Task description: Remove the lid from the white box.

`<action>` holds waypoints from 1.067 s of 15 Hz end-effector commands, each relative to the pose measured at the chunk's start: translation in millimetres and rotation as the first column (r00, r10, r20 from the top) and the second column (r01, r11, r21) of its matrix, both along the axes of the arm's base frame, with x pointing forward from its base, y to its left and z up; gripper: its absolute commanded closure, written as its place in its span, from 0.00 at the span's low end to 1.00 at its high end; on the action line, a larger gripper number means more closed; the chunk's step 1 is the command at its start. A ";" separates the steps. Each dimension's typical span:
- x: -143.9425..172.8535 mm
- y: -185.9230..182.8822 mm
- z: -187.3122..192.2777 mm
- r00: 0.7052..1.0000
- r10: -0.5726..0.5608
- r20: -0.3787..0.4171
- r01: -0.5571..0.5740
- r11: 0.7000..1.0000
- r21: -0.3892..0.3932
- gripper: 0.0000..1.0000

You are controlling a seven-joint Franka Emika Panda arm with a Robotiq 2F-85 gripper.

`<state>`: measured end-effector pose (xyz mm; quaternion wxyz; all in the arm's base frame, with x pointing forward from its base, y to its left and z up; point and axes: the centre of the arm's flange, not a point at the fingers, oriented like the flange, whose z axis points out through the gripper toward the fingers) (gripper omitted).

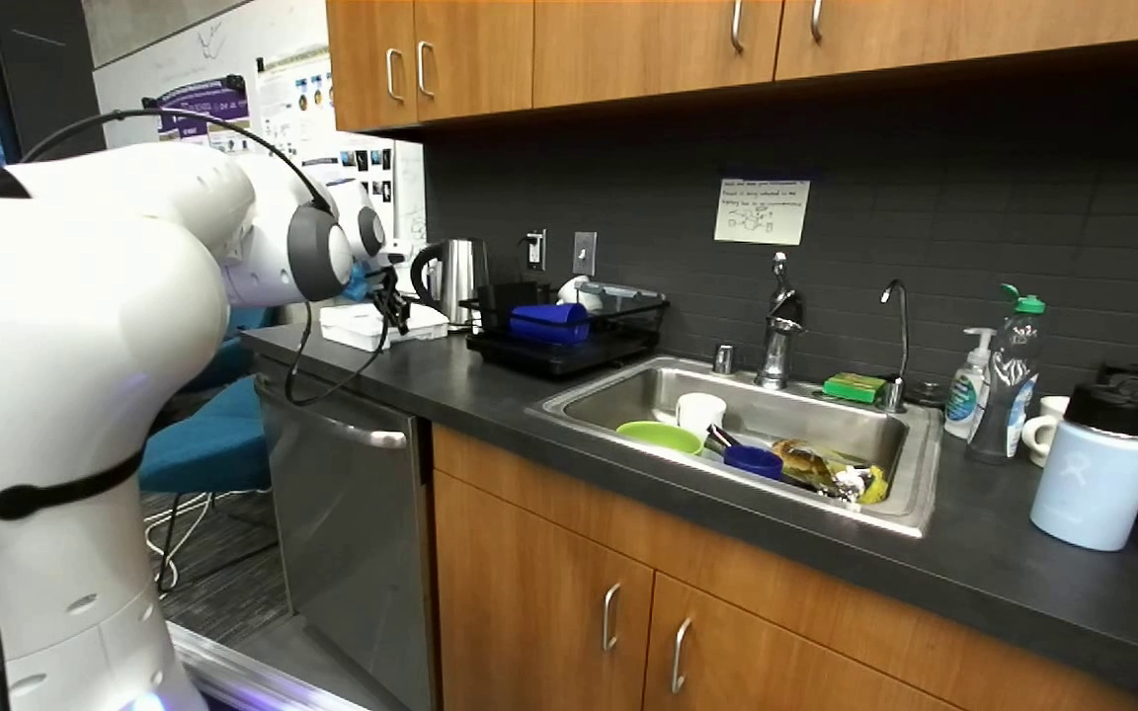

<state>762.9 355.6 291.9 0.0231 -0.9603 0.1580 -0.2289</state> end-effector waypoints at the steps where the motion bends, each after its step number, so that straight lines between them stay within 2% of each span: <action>1: 68.6 29.1 8.1 1.000 0.008 -0.016 -0.008 1.000 -0.004 0.94; 7: 63.2 36.0 25.8 1.000 0.018 0.012 -0.018 0.999 0.029 0.94; 16: 60.9 36.3 27.8 1.000 0.012 0.016 -0.013 0.999 0.029 0.94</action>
